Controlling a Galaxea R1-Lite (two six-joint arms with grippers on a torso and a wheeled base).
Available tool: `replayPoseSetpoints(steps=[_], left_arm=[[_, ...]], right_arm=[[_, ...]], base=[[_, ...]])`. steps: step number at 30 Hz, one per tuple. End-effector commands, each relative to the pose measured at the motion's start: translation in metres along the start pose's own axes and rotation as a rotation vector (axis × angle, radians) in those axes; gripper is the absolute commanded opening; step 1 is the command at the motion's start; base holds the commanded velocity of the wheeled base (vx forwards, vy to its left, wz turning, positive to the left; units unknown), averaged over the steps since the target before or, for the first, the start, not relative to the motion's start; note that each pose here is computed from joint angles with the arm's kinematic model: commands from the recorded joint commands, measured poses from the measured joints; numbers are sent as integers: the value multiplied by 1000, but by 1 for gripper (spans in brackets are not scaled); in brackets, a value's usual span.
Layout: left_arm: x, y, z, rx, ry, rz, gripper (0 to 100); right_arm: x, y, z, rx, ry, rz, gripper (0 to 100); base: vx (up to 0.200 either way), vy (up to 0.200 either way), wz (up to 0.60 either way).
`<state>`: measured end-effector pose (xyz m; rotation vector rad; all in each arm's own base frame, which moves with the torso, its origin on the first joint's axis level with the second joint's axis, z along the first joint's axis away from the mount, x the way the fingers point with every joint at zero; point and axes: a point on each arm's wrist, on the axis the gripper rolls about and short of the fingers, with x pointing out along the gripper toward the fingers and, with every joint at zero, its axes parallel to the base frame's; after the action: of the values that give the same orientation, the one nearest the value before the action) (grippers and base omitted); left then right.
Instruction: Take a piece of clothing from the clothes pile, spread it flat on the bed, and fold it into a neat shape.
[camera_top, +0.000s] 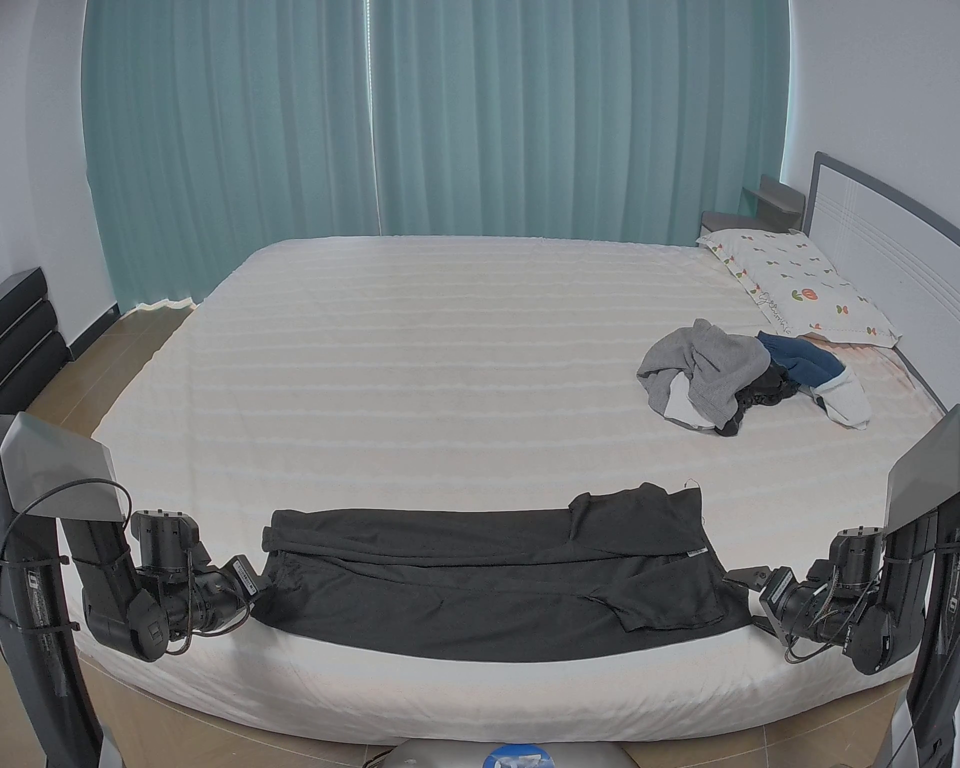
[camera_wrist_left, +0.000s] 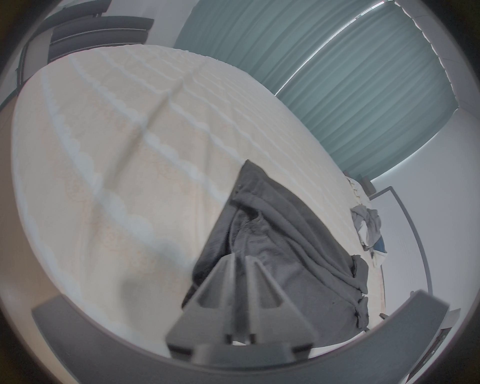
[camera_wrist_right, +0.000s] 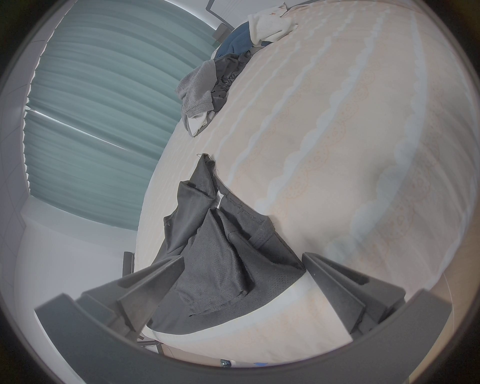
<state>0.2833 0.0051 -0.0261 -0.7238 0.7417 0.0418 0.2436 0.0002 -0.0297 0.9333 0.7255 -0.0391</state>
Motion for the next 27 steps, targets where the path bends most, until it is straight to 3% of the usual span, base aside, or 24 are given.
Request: replayPoseSetpoints(steps=[1, 10, 27], left_arm=[[-2, 8, -2, -10, 9, 29, 0], [-17, 16, -10, 39, 26, 86, 0], [-29, 13, -9, 50, 19, 88, 0]], right_arm=[[0, 1, 1, -4, -8, 10, 100], [0, 1, 0, -4, -6, 10, 100], [0, 1, 0, -4, -6, 10, 100]], base=[[0, 0, 0], [0, 0, 0], [0, 0, 0]])
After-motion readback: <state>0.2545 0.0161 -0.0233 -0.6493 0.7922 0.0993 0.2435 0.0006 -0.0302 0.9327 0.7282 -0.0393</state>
